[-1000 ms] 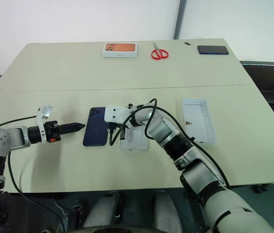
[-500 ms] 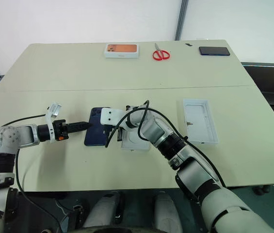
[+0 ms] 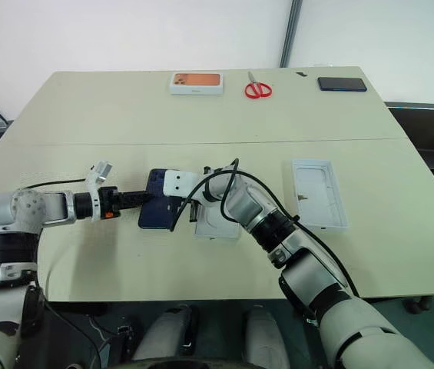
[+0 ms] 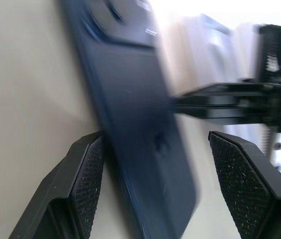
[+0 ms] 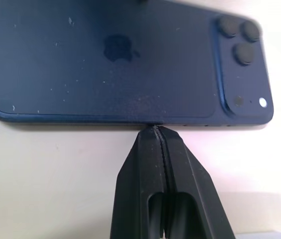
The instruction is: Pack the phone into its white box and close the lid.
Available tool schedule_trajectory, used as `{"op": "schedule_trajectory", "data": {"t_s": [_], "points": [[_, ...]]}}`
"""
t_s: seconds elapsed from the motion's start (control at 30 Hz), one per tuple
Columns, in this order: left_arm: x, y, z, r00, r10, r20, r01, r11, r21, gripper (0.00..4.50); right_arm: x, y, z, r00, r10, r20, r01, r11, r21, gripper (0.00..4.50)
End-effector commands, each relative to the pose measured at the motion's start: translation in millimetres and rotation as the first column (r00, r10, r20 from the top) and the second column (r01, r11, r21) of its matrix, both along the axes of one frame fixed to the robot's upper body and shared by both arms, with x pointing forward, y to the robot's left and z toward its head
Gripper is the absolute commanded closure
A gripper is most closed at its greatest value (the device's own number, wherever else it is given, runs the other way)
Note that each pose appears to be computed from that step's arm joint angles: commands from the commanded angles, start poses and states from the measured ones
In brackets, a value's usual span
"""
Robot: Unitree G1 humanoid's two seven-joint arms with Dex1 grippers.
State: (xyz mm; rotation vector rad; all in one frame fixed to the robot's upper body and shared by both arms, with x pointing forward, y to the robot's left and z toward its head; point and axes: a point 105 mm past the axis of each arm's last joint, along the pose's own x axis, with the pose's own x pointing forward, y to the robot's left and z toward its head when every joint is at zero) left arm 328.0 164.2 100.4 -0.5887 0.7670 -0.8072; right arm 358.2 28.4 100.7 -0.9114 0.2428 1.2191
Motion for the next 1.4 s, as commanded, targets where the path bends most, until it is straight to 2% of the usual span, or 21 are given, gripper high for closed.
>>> {"op": "schedule_trajectory", "data": {"t_s": [0.03,0.13,0.37,0.67,0.77,0.83,1.13,1.2,1.27,1.3,1.4], "points": [[-4.3,-13.1,3.1,0.999,-0.043,-0.026,0.041,0.997,-0.071,1.05,-2.8,10.2,7.0,0.999,0.034,0.025,-0.035,0.999,0.012,4.48],[-1.8,-6.0,2.3,1.0,-0.025,0.007,0.025,1.0,-0.013,1.05,-2.5,9.8,6.6,0.999,0.037,0.031,-0.038,0.999,0.008,4.48],[4.8,12.4,6.8,0.998,0.058,0.019,-0.057,0.997,-0.048,1.05,-0.8,8.3,6.5,0.999,0.036,0.038,-0.036,0.999,0.002,4.48],[-0.7,24.1,4.8,0.997,0.081,0.004,-0.081,0.996,-0.046,1.05,-0.4,5.7,3.6,0.998,0.037,0.044,-0.036,0.999,-0.008,4.48],[-2.0,22.3,0.3,0.996,0.085,-0.017,-0.086,0.994,-0.061,1.92,-0.3,6.6,4.6,0.998,0.042,0.05,-0.041,0.999,-0.01,4.5],[-2.8,20.0,-1.0,0.996,0.083,-0.022,-0.084,0.994,-0.069,2.86,-0.6,7.0,4.7,0.998,0.044,0.05,-0.043,0.999,-0.01,4.5],[-5.2,19.8,-2.5,0.995,0.094,-0.039,-0.098,0.99,-0.102,2.86,-1.1,5.0,3.6,0.998,0.044,0.051,-0.043,0.999,-0.015,4.5],[-5.1,20.9,-4.0,0.993,0.105,-0.052,-0.11,0.988,-0.107,3.41,-1.0,5.0,4.2,0.998,0.043,0.054,-0.042,0.999,-0.014,4.5],[-5.6,20.3,-3.8,0.993,0.105,-0.056,-0.111,0.987,-0.118,4.25,-0.7,5.5,5.2,0.997,0.043,0.06,-0.043,0.999,-0.011,4.5],[-5.9,20.1,-4.3,0.993,0.105,-0.053,-0.11,0.987,-0.113,4.47,-0.8,5.7,5.6,0.997,0.045,0.061,-0.045,0.999,-0.01,4.5],[-5.9,19.2,-4.3,0.992,0.111,-0.063,-0.118,0.984,-0.132,4.47,-0.5,5.6,6.5,0.996,0.049,0.072,-0.048,0.999,-0.009,4.5]]}}
